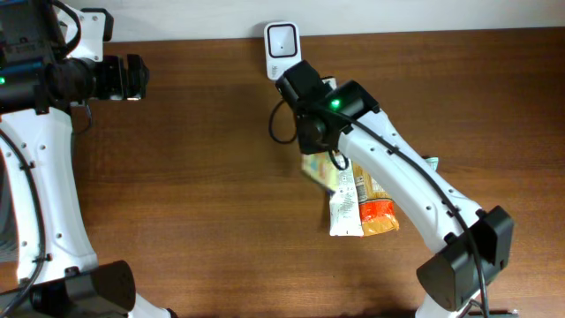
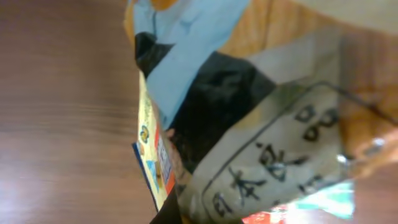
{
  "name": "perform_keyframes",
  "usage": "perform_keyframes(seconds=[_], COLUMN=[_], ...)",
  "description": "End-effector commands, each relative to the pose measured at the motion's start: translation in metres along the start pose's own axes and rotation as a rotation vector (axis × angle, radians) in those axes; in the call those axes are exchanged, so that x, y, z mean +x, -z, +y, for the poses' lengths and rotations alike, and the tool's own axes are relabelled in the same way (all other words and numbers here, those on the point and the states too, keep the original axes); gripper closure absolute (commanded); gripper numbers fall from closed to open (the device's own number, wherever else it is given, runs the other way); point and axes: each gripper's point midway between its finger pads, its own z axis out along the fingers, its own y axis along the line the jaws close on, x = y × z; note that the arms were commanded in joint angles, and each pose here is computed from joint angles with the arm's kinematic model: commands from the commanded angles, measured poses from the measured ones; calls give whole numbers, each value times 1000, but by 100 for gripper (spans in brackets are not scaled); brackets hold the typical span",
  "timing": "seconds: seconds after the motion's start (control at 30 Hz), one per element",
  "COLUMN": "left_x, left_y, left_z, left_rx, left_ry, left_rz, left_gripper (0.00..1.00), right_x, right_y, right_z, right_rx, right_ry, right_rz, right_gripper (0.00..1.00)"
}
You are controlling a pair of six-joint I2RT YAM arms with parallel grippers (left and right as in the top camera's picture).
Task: Scan the item barcode
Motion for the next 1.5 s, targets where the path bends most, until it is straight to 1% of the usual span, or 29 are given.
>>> perform_keyframes(seconds=[0.0, 0.03, 0.07, 0.1, 0.17, 0.2, 0.23, 0.27, 0.3, 0.37, 0.4, 0.43, 0.47, 0.5, 0.57, 0.6, 0.63, 0.7, 0.73, 0.83, 0.93, 1.0, 1.07, 1.13, 1.17, 1.27, 1.33, 1.4, 1.47], left_x=[-3, -3, -3, -3, -3, -3, -3, -3, -3, -3, -3, -3, -3, -3, -3, -3, -3, -3, -3, -3, -3, -3, -3, -3, -3, -3, -3, -3, -3], left_y=[4, 4, 4, 4, 4, 4, 4, 4, 4, 4, 4, 4, 4, 4, 4, 4, 4, 4, 4, 4, 4, 4, 4, 4, 4, 4, 4, 4, 4], left_z=[0, 0, 0, 0, 0, 0, 0, 0, 0, 0, 0, 0, 0, 0, 0, 0, 0, 0, 0, 0, 0, 0, 0, 0, 0, 0, 0, 0, 0], left_rx=[3, 3, 3, 3, 3, 3, 3, 3, 3, 3, 3, 3, 3, 3, 3, 3, 3, 3, 3, 3, 3, 3, 3, 3, 3, 3, 3, 3, 3], left_ry=[-17, -17, -17, -16, -16, -17, -17, -17, -17, -17, -16, -17, -17, -16, -16, -16, -16, -17, -17, -16, -16, -16, -16, -16, -16, -17, -17, -17, -17], left_rz=[-13, -13, -13, -13, -13, -13, -13, -13, -13, -13, -13, -13, -13, -13, -13, -13, -13, -13, -13, -13, -13, -13, -13, -13, -13, -13, -13, -13, -13], left_gripper=[1, 1, 1, 1, 1, 1, 1, 1, 1, 1, 1, 1, 1, 1, 1, 1, 1, 1, 1, 1, 1, 1, 1, 1, 1, 1, 1, 1, 1], right_x=[-30, -38, -46, -50, -50, -44, -34, -28, -15, 4, 23, 44, 51, 56, 66, 72, 72, 53, 44, 12, -10, -16, -18, -7, 11, 38, 48, 51, 50], right_y=[18, 22, 18, 10, -20, -38, -55, -57, -54, -54, -55, -56, -57, -57, -57, -54, -49, -42, -46, -64, -67, -68, -80, -97, -109, -119, -120, -121, -112], right_z=[-52, -53, -42, -38, -33, -23, -2, 16, 65, 118, 153, 180, 187, 191, 200, 207, 209, 197, 188, 153, 147, 162, 179, 190, 197, 203, 201, 199, 197], right_rx=[315, 369, 391, 465, 633, 647, 649, 637, 536, 370, 224, 89, 44, 10, -58, -134, -185, -304, -372, -525, -580, -600, -615, -608, -593, -571, -555, -545, -573], right_ry=[34, 63, 104, 130, 235, 293, 355, 390, 437, 528, 578, 630, 638, 641, 668, 672, 648, 490, 435, 268, 217, 193, 142, 128, 131, 161, 169, 170, 184], right_rz=[-171, -213, -248, -270, -245, -211, -191, -202, -248, -252, -225, -173, -149, -128, -94, -62, -44, 0, 41, 112, 66, 33, 28, 69, 130, 214, 249, 261, 270], right_gripper=[96, 96, 96, 96, 96, 96, 96, 96, 96, 96, 87, 44, 35, 29, 27, 26, 26, 26, 31, 64, 76, 88, 94, 96, 96, 95, 91, 89, 81])
